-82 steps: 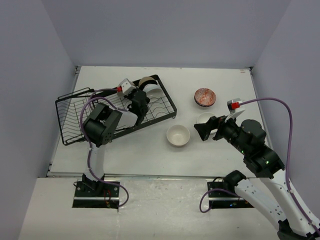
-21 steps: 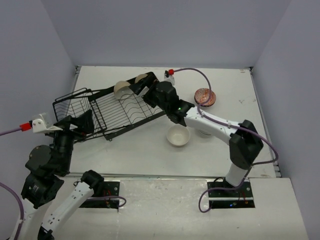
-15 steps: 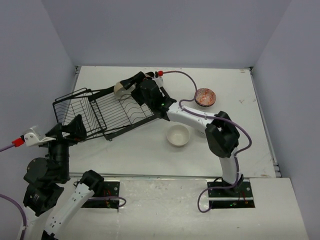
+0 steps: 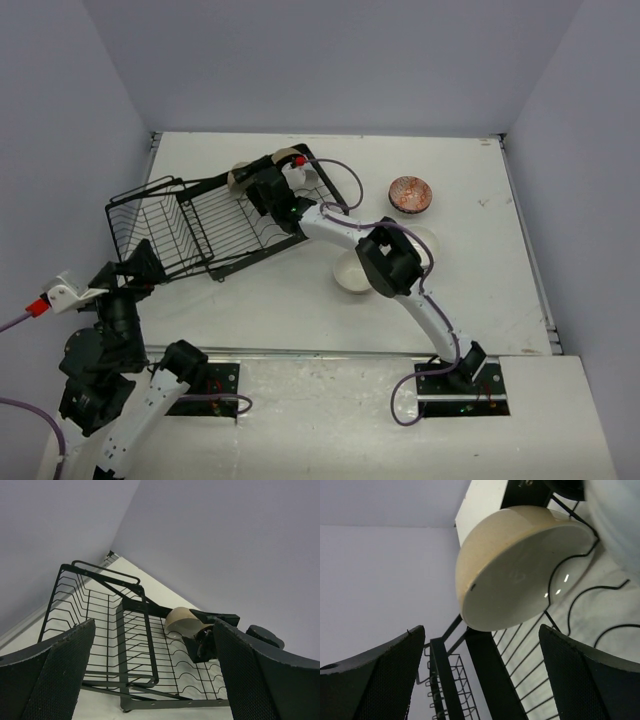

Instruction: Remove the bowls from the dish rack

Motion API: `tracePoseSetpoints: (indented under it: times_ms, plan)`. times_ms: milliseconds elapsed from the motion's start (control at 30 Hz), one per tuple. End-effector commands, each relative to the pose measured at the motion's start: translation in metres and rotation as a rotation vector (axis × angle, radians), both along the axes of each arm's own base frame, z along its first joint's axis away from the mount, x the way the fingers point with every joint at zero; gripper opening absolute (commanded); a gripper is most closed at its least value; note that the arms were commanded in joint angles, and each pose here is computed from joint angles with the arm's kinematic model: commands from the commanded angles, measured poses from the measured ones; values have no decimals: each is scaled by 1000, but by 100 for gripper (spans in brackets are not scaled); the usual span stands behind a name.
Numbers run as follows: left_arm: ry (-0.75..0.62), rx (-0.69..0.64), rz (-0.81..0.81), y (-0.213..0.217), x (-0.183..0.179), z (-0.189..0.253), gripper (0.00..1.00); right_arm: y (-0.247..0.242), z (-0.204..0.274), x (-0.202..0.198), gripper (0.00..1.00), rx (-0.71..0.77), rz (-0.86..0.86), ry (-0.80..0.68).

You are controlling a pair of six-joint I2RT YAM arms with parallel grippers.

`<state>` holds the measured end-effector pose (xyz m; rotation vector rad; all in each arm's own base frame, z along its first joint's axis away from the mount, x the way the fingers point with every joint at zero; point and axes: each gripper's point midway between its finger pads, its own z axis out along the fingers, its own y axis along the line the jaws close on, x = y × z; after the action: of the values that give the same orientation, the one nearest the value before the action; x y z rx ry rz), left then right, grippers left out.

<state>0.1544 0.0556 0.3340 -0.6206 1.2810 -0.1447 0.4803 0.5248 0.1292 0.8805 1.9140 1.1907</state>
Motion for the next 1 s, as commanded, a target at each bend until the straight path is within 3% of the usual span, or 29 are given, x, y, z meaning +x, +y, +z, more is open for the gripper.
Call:
tracePoseSetpoints:
  times_ms: [0,267,367,400,467,667,767,967]
  plan:
    - [-13,2,36,6,-2,1,100,-2,40,25,95,46,-74,-90]
    - [-25,4,13,3,0,2,100,4,19,36,80,60,-95,-100]
    - [-25,9,-2,0,1,1,100,9,22,40,70,87,-86,-138]
    - [-25,15,-7,-1,2,1,100,12,22,41,59,86,-74,-168]
    - [-24,25,-29,-6,5,1,100,19,37,43,50,101,-52,-218]
    - [-23,33,-49,-10,6,0,100,21,33,43,32,94,-41,-242]
    - [-28,30,-49,-9,5,0,100,25,33,43,16,101,-29,-241]
    - [-24,35,-55,-11,5,-1,100,30,25,44,4,122,-14,-230]
